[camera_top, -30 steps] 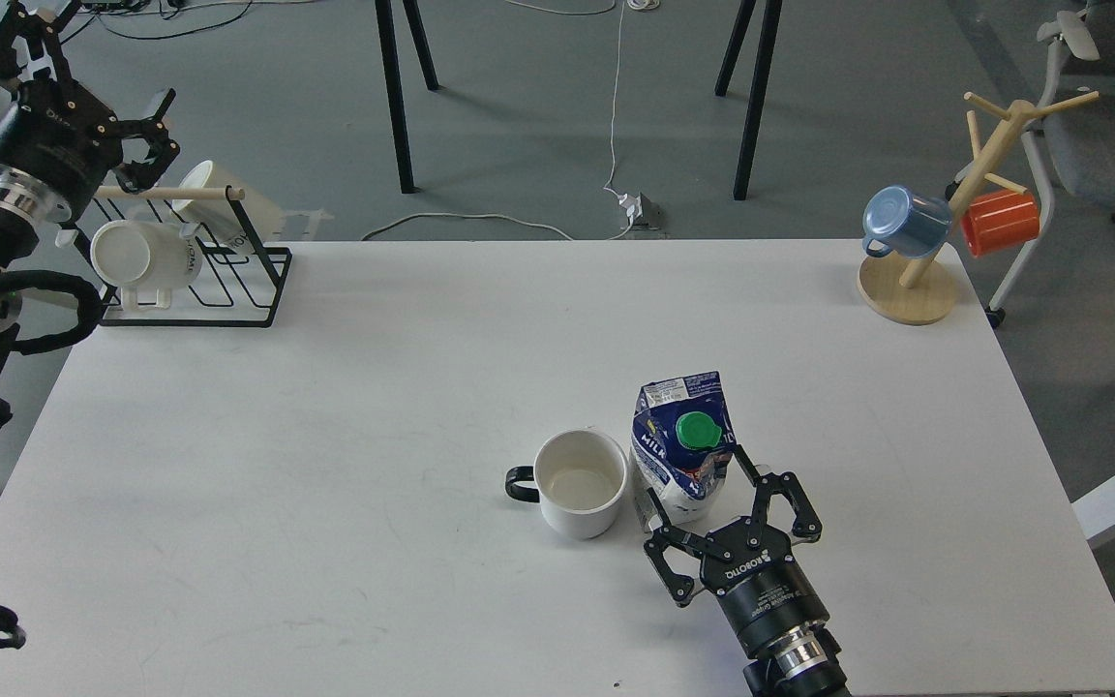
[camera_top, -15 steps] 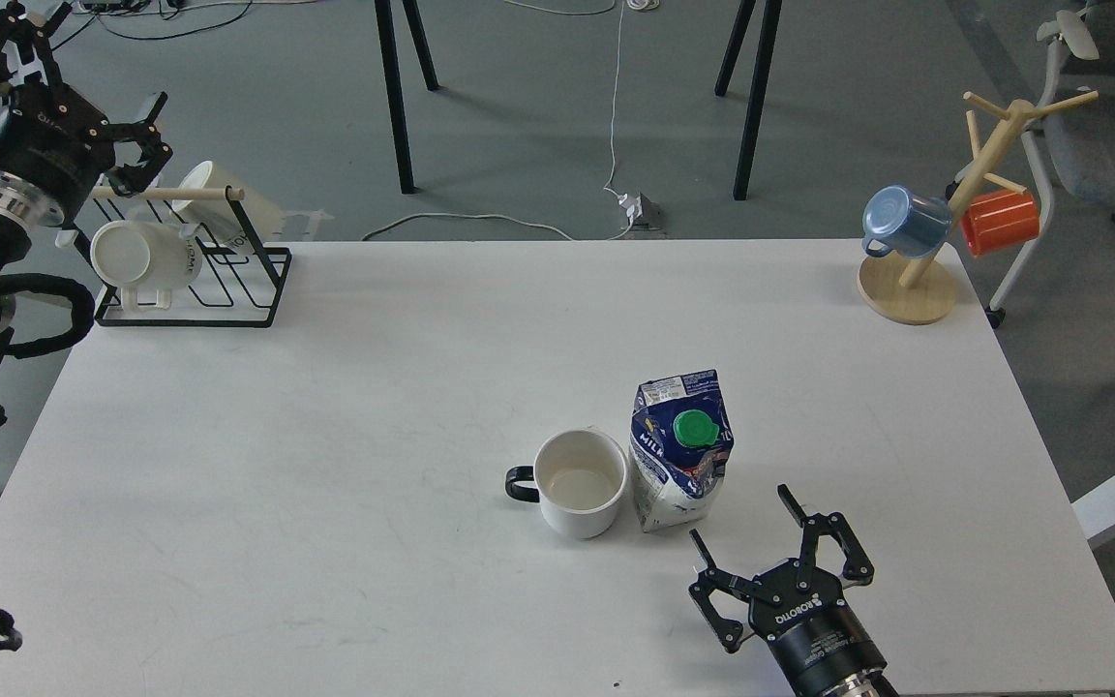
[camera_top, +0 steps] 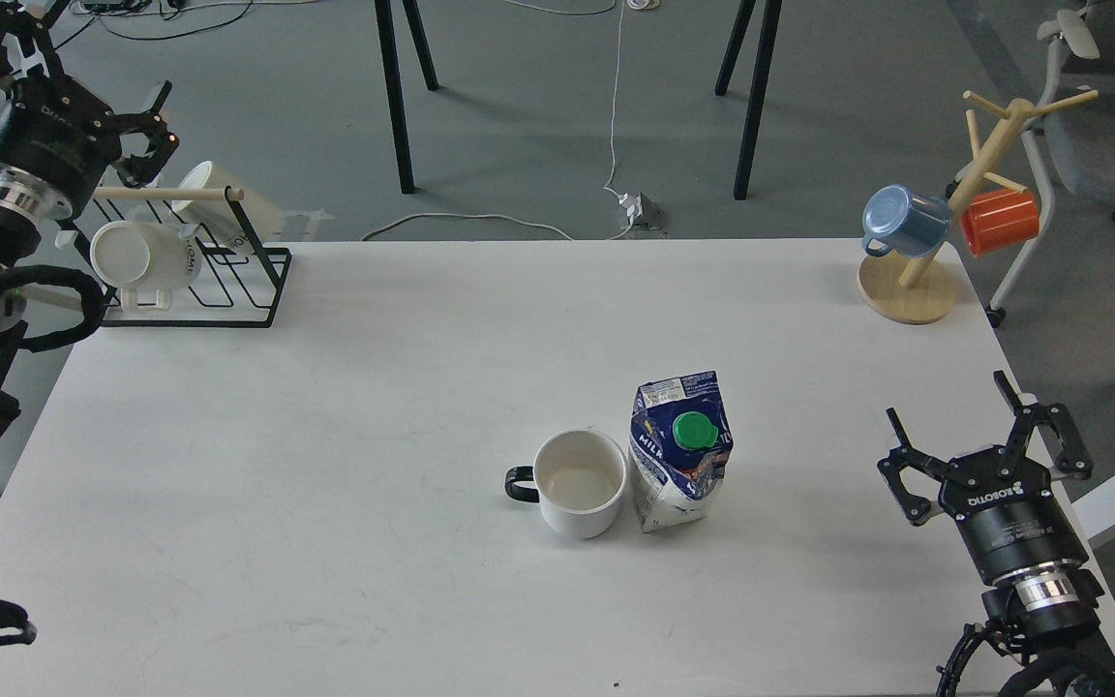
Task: Place cup and milk with both arms
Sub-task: 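Open the right gripper and pull it back from the carton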
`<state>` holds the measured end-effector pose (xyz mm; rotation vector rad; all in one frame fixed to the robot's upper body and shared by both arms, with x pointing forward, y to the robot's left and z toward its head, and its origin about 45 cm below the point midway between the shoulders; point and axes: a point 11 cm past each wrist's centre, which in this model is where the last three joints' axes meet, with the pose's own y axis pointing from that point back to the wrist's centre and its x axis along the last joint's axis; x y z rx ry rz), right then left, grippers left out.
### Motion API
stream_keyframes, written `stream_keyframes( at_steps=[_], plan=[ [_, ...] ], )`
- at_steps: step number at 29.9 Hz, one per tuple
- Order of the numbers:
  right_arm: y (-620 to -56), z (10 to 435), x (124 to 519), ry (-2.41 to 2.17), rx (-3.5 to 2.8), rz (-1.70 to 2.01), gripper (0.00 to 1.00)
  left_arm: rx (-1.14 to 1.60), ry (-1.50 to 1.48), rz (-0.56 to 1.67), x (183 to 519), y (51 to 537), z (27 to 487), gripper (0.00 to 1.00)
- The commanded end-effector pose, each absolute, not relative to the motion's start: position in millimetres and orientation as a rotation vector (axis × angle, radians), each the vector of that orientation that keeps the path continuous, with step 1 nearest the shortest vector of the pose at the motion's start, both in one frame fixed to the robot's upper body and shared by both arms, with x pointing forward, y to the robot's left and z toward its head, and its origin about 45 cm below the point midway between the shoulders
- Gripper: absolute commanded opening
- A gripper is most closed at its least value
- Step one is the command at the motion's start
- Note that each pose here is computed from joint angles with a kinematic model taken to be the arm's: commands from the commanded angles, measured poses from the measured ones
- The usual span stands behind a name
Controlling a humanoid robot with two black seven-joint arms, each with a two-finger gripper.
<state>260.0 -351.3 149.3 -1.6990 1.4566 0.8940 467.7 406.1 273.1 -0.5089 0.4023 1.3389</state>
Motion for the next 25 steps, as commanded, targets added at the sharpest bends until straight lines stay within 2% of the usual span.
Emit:
stream_keyframes(
  at_steps=[1, 7, 14, 18, 25],
  plan=[
    [-354.0, 181.7, 299.0, 1.391, -1.725, 0.789, 0.98, -0.592, 0.467, 1.324, 469.8, 395.6, 267.8, 0.99],
    [-352.4, 240.6, 371.0, 1.310, -1.802, 0.620, 0.97, -0.636, 0.523, 1.354, 463.1, 402.6, 252.2, 0.99],
    [-377.3, 263.1, 438.2, 1.447, -1.810, 0.526, 0.98, -0.679, 0.576, 1.366, 456.0, 403.7, 237.7, 0.99],
    [-384.3, 263.9, 459.1, 1.527, -1.806, 0.511, 0.98, -0.717, 0.598, 1.363, 455.8, 400.8, 235.1, 0.99],
    [-373.1, 271.7, 463.1, 1.486, -1.817, 0.509, 0.98, -0.734, 0.609, 1.355, 457.4, 394.6, 233.6, 0.99]
  ],
)
